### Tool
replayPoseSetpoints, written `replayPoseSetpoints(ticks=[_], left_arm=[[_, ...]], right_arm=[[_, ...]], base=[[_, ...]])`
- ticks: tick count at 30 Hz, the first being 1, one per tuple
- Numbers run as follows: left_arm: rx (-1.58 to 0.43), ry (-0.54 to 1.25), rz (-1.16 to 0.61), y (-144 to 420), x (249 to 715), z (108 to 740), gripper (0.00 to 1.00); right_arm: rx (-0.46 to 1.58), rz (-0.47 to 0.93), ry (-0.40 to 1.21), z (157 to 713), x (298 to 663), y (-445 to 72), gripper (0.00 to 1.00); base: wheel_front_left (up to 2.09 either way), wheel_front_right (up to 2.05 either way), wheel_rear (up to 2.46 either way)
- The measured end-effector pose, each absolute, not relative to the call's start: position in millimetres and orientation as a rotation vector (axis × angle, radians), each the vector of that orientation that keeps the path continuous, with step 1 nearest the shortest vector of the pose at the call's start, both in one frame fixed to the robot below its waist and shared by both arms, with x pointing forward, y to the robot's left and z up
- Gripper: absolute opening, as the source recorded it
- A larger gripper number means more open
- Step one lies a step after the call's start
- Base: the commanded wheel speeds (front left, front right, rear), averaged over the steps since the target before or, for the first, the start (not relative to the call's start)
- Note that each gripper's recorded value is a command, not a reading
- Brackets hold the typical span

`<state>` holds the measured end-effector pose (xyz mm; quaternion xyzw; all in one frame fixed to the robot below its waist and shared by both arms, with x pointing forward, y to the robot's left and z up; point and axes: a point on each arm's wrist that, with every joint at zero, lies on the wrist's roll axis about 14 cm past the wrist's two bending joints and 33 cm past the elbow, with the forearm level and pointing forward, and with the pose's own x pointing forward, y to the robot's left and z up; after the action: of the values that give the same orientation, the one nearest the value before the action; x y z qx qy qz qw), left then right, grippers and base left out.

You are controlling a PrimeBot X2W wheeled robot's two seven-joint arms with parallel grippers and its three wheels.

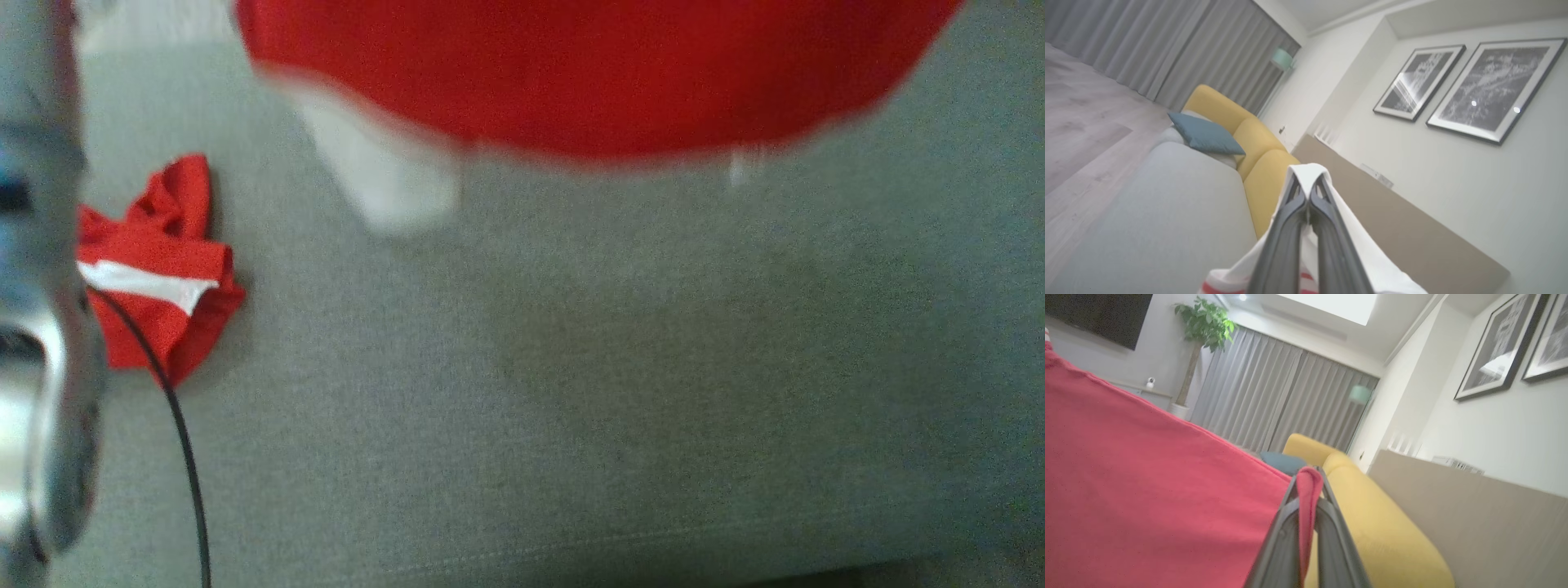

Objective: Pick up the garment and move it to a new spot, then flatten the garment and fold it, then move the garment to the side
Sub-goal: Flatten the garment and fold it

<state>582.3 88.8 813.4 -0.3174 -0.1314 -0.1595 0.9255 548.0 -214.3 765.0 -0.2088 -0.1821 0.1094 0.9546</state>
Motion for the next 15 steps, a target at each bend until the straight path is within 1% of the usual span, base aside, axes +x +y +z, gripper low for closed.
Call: replayPoseSetpoints(ticks=[3, 6, 11, 13, 15], left_arm=[[-0.681, -0.343, -0.284, 101, 612, 821, 0.00], [-0.694, -0.372, -0.264, 104, 633, 811, 0.00], [-0.706, -0.336, -0.266, 100, 655, 772, 0.00], [-0.694, -0.299, -0.273, 98, 661, 750, 0.00], [-0.679, -0.261, -0.276, 95, 665, 726, 0.00]], right_arm=[[-0.440, 0.186, -0.455, 782, 580, -217, 0.00], [-0.459, 0.164, -0.470, 779, 606, -216, 0.00], [-0.385, 0.168, -0.506, 773, 630, -203, 0.00], [-0.404, 0.197, -0.489, 755, 637, -193, 0.00], [-0.403, 0.231, -0.425, 718, 642, -185, 0.00]], base=[[0.00, 0.00, 0.00], [0.00, 0.00, 0.00], [0.00, 0.00, 0.00], [0.00, 0.00, 0.00], [0.00, 0.00, 0.00]])
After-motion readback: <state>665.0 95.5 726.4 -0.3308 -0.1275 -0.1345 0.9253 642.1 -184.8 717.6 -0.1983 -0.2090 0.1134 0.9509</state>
